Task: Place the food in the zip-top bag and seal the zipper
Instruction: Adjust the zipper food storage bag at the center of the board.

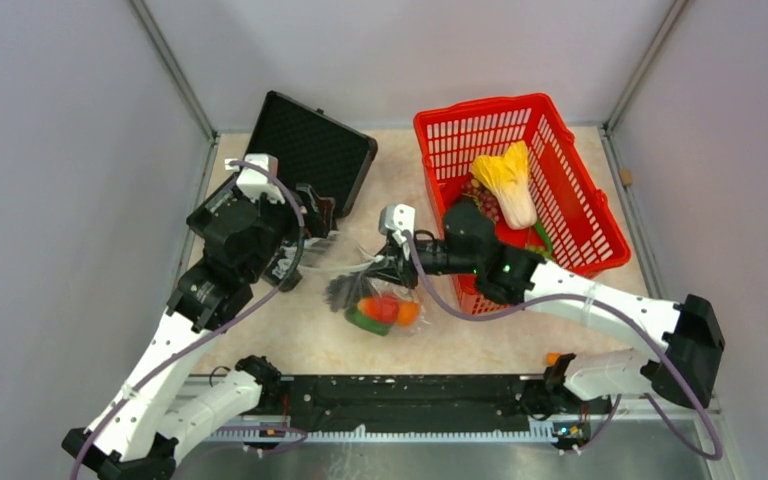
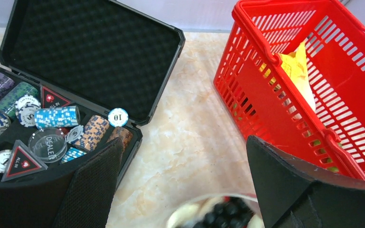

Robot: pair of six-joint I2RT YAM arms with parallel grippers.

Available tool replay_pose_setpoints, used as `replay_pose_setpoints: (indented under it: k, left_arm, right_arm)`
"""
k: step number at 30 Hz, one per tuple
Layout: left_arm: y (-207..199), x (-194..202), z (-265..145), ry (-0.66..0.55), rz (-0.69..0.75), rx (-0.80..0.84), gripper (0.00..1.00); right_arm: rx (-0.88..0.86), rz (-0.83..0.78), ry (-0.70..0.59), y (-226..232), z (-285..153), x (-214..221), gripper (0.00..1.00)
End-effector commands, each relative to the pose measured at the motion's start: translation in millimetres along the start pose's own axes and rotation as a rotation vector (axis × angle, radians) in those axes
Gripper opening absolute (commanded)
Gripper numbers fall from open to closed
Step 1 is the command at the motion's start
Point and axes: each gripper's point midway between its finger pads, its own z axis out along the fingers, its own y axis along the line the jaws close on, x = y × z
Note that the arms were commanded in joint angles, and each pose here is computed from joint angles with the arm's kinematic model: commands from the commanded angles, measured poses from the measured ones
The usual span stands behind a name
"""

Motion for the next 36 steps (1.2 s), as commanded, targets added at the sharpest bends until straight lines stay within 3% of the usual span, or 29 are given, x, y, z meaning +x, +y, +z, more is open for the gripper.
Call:
replay_pose_setpoints:
  k: [1,8,18,23,28,34,36]
  left_arm:
    - [-11,-23,-11,-0.059,0.039,0.066,0.99]
    - [-30,-25,-29,-0.071,0.157,0.216,0.99]
    - [-82,38,-29,0.052,0.291,0.622,0.99]
    - [-107,71,-32,0.073,0.352,0.860,0.94]
    - [-112,70,-39,0.032,0.383,0.912,0.89]
    - [-122,79,-48,0.047,0.382,0.997,0.75]
    - [-125,83,-48,0.047,0.385,1.009,0.74]
  right_arm:
    - [-0.237,-0.124,0.026,29,-4,-36,0.00]
    - [-0.265,-0.060,0.266,9,-4,32,0.00]
    - [-0.230,-0.056,0.272,-17,-7,88,0.00]
    - [-0.315,-0.158,0.228,-5,-12,82,0.00]
    - [-0.327,-0.302,0.094,4,-23,55,0.00]
    - [-0.367,-0.386,0.032,16,-34,43,0.00]
    - [-0.352,-0.396,0.017,16,-35,41,0.00]
